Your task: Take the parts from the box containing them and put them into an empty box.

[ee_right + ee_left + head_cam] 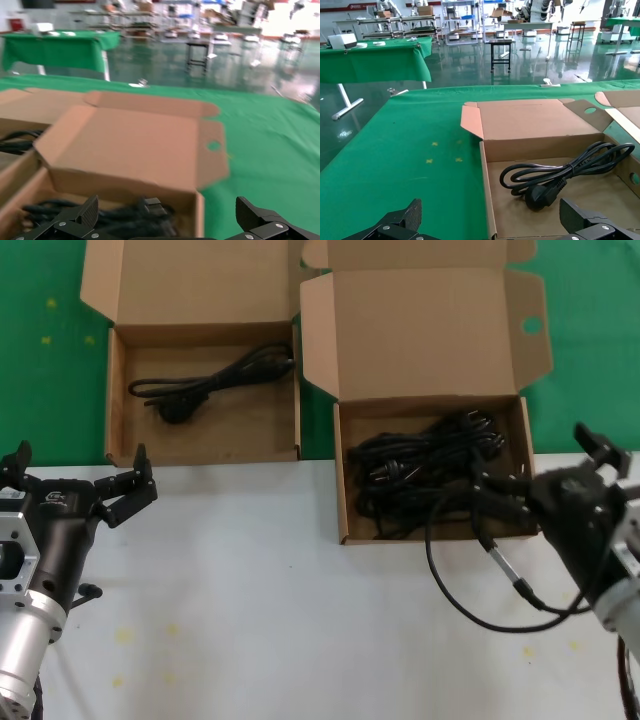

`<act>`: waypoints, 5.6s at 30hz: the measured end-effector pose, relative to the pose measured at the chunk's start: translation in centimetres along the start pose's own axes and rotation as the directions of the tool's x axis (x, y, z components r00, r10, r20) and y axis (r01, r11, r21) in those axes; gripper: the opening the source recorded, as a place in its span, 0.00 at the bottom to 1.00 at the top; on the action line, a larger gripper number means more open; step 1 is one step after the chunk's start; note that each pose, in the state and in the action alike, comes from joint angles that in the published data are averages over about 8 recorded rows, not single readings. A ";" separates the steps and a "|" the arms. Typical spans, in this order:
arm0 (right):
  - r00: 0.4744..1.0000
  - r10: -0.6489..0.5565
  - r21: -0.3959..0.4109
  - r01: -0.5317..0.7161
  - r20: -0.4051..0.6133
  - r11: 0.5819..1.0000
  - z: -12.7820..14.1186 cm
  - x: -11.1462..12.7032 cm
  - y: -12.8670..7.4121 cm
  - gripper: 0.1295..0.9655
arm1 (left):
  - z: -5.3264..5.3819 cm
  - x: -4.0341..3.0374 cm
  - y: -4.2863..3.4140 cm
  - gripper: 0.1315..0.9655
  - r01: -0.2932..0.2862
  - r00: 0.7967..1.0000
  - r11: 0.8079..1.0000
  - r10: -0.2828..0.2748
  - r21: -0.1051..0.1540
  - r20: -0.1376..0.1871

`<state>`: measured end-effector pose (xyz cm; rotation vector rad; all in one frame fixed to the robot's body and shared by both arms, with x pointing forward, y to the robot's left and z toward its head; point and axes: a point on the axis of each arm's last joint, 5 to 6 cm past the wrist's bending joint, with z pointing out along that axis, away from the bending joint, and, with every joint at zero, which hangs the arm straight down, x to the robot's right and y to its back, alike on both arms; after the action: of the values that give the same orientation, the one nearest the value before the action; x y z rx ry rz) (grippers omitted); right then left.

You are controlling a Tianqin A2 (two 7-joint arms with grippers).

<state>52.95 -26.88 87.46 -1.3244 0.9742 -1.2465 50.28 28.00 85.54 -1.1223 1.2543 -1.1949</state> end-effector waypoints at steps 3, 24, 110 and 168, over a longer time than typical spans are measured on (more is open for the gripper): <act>0.999 0.030 -0.020 -0.030 -0.037 0.999 -0.9 0.2 0.7 1.00 | 0.0 -0.01 0.01 1.00 0.000 1.000 1.000 0.000 0.000 0.001; 0.997 0.049 -0.033 -0.052 -0.064 0.998 -1.5 0.3 1.2 1.00 | 0.0 -0.02 0.02 1.00 0.000 1.000 1.000 0.000 -0.001 0.002; 0.997 0.050 -0.033 -0.052 -0.064 0.998 -1.5 0.3 1.2 1.00 | 0.0 -0.02 0.02 1.00 0.000 1.000 1.000 0.000 -0.001 0.002; 0.997 0.050 -0.033 -0.052 -0.064 0.998 -1.5 0.3 1.2 1.00 | 0.0 -0.02 0.02 1.00 0.000 1.000 1.000 0.000 -0.001 0.002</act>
<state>51.64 -27.58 86.25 -1.2856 1.0723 -1.2444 50.25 28.03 85.52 -1.1240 1.2533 -1.1936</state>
